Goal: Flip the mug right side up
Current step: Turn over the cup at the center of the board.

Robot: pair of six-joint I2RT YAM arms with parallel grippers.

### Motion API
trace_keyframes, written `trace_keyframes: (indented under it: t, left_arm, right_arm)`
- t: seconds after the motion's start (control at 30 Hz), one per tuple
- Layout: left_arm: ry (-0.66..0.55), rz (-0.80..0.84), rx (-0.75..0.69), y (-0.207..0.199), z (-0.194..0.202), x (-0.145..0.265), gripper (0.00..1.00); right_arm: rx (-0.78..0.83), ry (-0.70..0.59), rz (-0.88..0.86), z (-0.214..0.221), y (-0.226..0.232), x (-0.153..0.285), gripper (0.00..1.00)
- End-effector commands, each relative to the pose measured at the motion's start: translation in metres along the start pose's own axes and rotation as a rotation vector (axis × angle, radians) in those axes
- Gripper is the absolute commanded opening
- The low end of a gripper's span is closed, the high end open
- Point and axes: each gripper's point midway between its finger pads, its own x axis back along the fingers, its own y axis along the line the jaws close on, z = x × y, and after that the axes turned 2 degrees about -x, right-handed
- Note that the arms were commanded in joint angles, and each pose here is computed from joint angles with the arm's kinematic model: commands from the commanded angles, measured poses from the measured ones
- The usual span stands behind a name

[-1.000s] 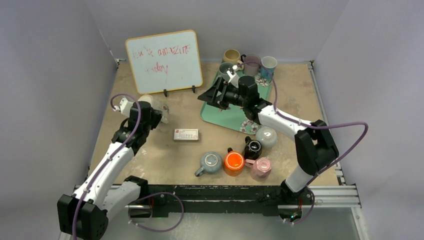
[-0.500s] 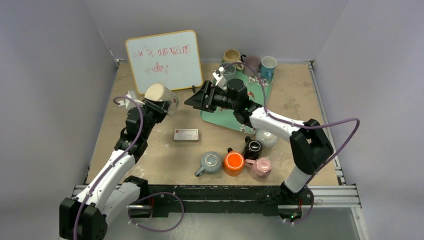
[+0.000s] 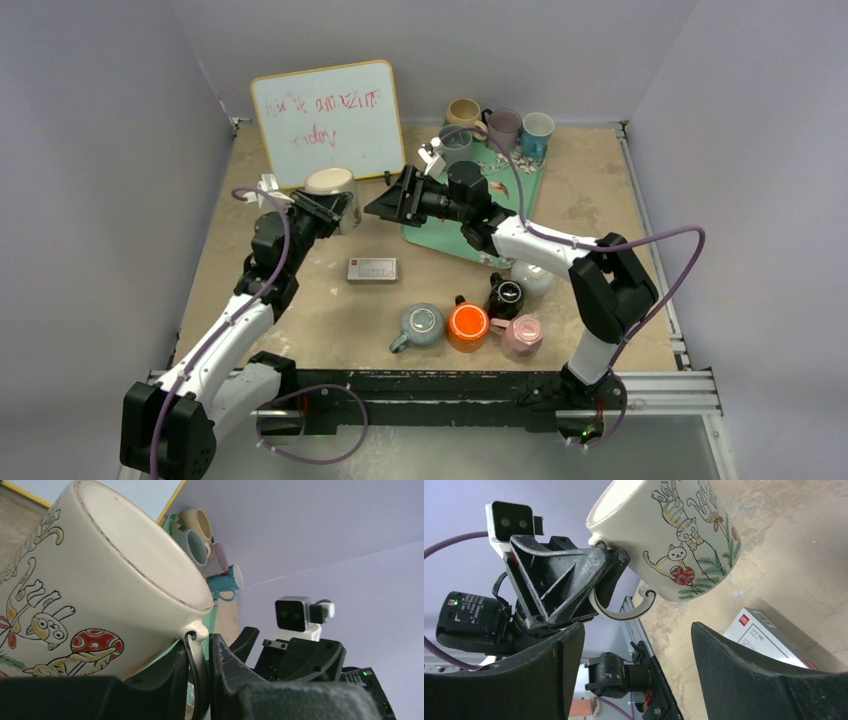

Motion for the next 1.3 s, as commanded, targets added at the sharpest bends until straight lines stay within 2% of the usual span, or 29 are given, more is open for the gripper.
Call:
trace_keyframes:
  t: [0.0, 0.17, 0.3, 0.5, 0.6, 0.77, 0.93, 1.2, 1.27]
  left_arm:
    - [-0.112, 0.114, 0.047, -0.049, -0.036, -0.001, 0.0]
    - [-0.119, -0.015, 0.167, -0.026, -0.035, -0.006, 0.0]
    - [-0.116, -0.072, 0.249, -0.023, -0.037, -0.007, 0.0]
    - [-0.094, -0.128, 0.427, -0.033, -0.04, -0.011, 0.0]
    - [-0.07, -0.08, 0.528, -0.051, -0.041, -0.016, 0.0]
    - [-0.035, -0.057, 0.571, -0.078, -0.048, -0.018, 0.0]
    - [-0.017, -0.021, 0.602, -0.096, -0.053, -0.016, 0.0]
    - [0.004, -0.03, 0.616, -0.099, -0.05, -0.006, 0.0]
    - [0.004, -0.03, 0.626, -0.099, -0.05, -0.005, 0.0]
  right_arm:
    - [0.217, -0.056, -0.004, -0.012, 0.023, 0.011, 0.79]
    - [0.523, -0.153, 0.06, -0.026, 0.013, 0.018, 0.76]
    - [0.734, -0.266, -0.02, -0.034, 0.026, 0.019, 0.73]
    - [0.97, -0.364, -0.114, -0.024, 0.053, 0.0, 0.76]
    - [1.028, -0.43, -0.197, -0.018, 0.068, -0.007, 0.73]
    - [1.097, -0.502, -0.248, -0.005, 0.08, -0.012, 0.7]
    - [1.167, -0.561, -0.172, -0.003, 0.074, -0.022, 0.69]
    - [1.297, -0.634, -0.074, -0.015, 0.064, -0.038, 0.6]
    - [1.3, -0.664, -0.028, -0.022, 0.058, -0.039, 0.53]
